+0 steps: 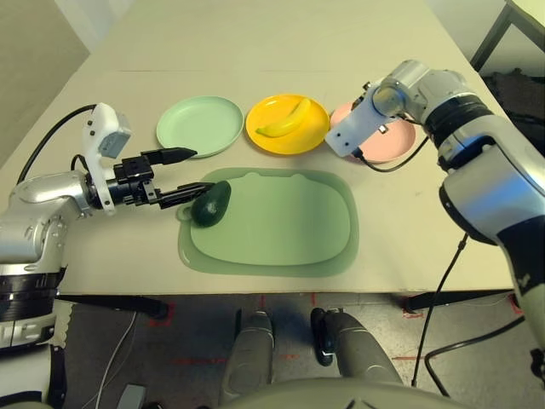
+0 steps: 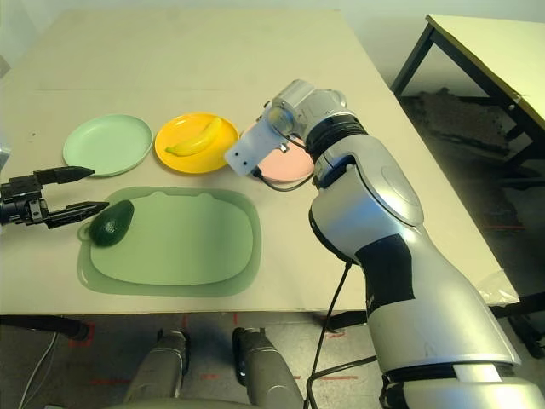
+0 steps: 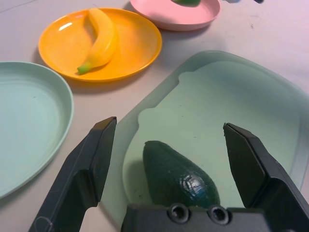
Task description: Place the fruits into color-matched plates.
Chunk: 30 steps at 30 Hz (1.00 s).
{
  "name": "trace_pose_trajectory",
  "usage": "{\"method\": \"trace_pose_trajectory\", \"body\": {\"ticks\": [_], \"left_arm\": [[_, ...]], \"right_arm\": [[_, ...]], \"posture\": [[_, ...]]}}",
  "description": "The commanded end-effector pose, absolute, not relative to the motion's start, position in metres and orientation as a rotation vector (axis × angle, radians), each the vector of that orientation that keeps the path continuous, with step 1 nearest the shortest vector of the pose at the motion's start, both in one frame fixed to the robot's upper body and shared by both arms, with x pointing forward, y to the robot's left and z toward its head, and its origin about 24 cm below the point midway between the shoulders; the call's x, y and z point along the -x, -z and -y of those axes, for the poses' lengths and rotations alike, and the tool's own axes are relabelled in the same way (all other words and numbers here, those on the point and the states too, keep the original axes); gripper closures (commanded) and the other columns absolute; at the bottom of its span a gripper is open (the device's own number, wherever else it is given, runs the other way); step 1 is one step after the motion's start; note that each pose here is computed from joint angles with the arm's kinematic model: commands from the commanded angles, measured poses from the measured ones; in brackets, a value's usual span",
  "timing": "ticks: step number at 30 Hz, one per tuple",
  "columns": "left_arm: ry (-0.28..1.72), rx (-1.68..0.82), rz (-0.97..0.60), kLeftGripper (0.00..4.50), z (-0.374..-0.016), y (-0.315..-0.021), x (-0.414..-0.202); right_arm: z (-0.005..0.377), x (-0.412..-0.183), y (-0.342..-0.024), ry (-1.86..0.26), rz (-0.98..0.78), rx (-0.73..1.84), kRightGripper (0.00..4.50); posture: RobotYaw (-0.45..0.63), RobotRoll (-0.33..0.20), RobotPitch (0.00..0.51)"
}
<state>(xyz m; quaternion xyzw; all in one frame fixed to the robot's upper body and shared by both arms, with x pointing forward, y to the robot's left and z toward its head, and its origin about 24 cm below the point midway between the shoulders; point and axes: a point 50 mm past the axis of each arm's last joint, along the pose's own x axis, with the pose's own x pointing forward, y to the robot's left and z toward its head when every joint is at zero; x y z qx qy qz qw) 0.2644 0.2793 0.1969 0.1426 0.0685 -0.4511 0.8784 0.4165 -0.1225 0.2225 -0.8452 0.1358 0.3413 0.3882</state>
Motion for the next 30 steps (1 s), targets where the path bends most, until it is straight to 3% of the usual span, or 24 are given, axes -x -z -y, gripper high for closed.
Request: {"method": "trace_pose_trajectory", "body": {"ticks": [1, 27, 28, 30], "left_arm": [[0.94, -0.313, -0.165, 0.0, -0.281, -0.198, -0.261], [0.939, -0.318, -0.186, 0.0, -0.281, -0.196, -0.253], [0.942, -0.32, -0.185, 0.0, -0.28, -0.196, -0.254], [0.945, -0.33, -0.187, 0.0, -0.279, -0.195, -0.255]], "right_arm": [[0.129, -0.417, -0.209, -0.871, -0.381, 2.14, 2.53], [0.139, -0.416, -0.19, -0.868, -0.44, 2.096, 2.53], [0.14, -0.416, -0.19, -0.866, -0.437, 2.092, 1.77], [0.14, -0.416, -0.191, -0.861, -0.435, 2.091, 1.18]], "posture": [[0.07, 0.0, 0.221], [0.08, 0.0, 0.247], [0.07, 0.0, 0.245], [0.07, 0.0, 0.238]]}}
